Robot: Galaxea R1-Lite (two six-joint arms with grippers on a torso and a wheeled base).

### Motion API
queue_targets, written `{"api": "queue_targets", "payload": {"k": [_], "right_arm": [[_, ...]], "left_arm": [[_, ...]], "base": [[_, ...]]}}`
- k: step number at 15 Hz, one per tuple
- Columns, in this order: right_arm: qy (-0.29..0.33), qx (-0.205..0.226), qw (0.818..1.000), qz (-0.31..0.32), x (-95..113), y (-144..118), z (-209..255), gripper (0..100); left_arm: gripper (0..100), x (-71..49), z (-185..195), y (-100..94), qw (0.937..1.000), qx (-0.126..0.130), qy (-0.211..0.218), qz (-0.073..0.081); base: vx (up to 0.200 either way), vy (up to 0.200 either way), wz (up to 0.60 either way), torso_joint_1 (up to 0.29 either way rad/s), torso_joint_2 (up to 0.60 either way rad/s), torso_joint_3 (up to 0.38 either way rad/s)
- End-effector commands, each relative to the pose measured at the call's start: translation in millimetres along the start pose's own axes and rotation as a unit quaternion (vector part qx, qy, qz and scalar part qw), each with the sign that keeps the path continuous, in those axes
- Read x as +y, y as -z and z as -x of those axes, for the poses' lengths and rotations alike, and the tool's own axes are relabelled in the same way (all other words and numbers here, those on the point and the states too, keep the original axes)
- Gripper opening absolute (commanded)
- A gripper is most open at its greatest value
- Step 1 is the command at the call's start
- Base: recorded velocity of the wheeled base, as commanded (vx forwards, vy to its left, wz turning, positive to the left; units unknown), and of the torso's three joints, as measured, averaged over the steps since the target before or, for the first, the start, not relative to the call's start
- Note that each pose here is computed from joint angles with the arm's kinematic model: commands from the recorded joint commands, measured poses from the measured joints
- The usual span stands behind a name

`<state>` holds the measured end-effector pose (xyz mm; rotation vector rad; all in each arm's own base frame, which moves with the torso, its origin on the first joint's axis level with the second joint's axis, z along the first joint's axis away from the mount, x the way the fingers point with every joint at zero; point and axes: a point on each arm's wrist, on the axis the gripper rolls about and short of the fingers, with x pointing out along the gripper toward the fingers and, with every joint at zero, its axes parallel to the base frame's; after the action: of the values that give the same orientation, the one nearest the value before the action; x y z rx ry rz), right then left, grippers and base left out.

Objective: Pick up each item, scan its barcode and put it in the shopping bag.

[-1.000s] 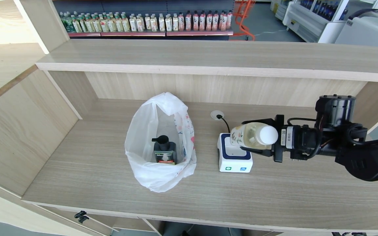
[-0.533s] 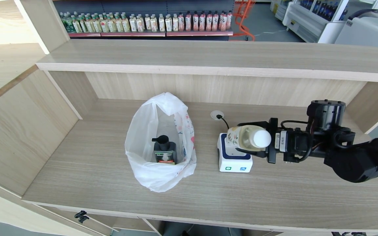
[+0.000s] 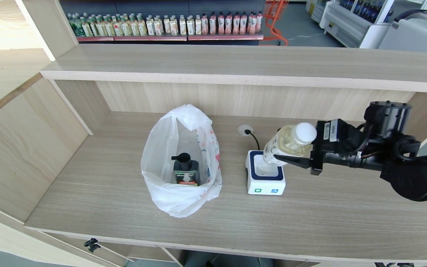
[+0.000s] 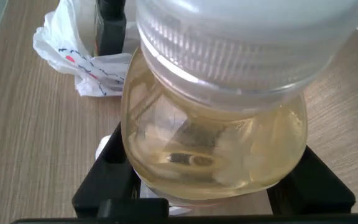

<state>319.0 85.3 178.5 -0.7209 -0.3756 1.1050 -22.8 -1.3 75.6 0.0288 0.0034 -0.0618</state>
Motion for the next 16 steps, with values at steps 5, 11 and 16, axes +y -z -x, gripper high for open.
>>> {"api": "queue_targets", "payload": {"k": [5, 11, 16], "right_arm": [[0.157, 0.019, 0.967, -0.198, -17, -67, 31, 0], [0.187, 0.012, 0.946, -0.264, -14, -77, 28, 0], [0.189, 0.006, 0.939, -0.286, -9, -84, 35, 0]], "left_arm": [[100, 0.0, 0, 0.1, 1.0, 0.0, 0.0, 0.0], [100, 0.0, 0, 0.1, 1.0, 0.0, 0.0, 0.0], [100, 0.0, 0, 0.1, 1.0, 0.0, 0.0, 0.0]], "base": [[0.0, 0.0, 0.0, 0.0, 0.0, 0.0], [0.0, 0.0, 0.0, 0.0, 0.0, 0.0], [0.0, 0.0, 0.0, 0.0, 0.0, 0.0]]}}
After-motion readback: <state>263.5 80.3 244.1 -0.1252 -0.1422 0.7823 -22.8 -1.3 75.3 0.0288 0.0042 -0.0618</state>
